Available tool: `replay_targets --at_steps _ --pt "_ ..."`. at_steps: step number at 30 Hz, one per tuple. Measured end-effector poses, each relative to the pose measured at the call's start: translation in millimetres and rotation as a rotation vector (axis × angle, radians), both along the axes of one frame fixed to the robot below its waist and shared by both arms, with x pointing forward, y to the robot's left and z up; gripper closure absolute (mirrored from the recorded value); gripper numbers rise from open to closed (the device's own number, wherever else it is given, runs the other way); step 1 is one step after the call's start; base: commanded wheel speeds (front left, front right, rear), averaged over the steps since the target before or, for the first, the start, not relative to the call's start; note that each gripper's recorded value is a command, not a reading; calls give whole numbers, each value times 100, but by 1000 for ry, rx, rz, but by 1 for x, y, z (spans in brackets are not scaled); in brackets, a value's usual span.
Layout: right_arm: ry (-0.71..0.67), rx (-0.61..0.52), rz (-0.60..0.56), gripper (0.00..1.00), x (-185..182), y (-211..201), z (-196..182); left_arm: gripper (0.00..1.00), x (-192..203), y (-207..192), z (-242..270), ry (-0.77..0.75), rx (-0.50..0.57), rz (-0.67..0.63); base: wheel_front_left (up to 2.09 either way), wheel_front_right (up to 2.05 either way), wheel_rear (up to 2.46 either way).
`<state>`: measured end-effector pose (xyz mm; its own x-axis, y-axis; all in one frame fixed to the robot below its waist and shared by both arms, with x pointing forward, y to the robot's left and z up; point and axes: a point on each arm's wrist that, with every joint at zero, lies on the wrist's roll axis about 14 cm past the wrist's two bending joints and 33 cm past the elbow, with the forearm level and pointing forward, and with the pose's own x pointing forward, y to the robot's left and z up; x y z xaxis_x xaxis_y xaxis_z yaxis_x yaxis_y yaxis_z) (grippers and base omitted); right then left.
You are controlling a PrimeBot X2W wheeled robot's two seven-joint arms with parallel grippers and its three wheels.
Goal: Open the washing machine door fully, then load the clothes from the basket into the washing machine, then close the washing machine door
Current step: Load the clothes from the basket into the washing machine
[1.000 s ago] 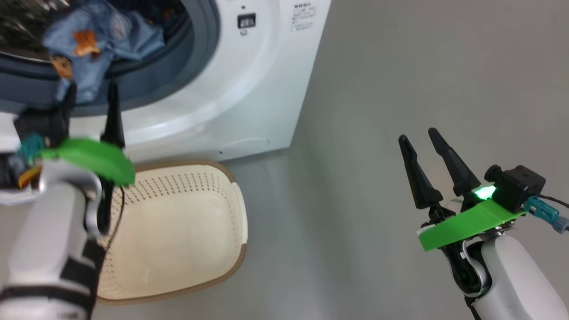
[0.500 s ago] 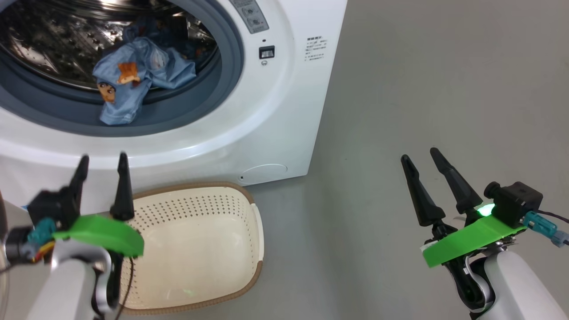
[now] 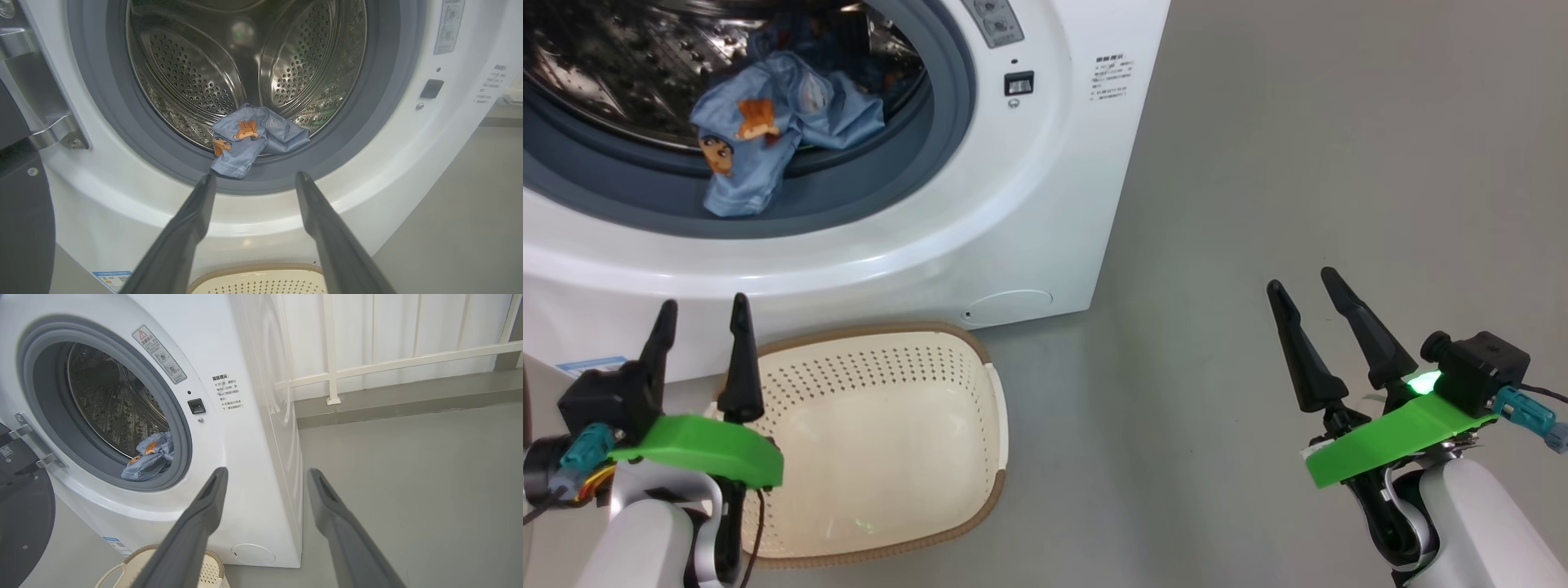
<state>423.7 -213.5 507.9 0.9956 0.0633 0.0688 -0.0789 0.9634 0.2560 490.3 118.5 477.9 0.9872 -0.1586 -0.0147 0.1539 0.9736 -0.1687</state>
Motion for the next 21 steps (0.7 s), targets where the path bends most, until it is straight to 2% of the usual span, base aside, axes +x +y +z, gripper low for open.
replay_targets --at_steps 8,21 --pt "21 0 -10 0 2 -3 -8 0 13 -7 -16 71 23 -27 0 0 0" --pt "38 1 -24 0 17 -6 -18 0 99 -23 -37 204 127 -48 0 0 0"
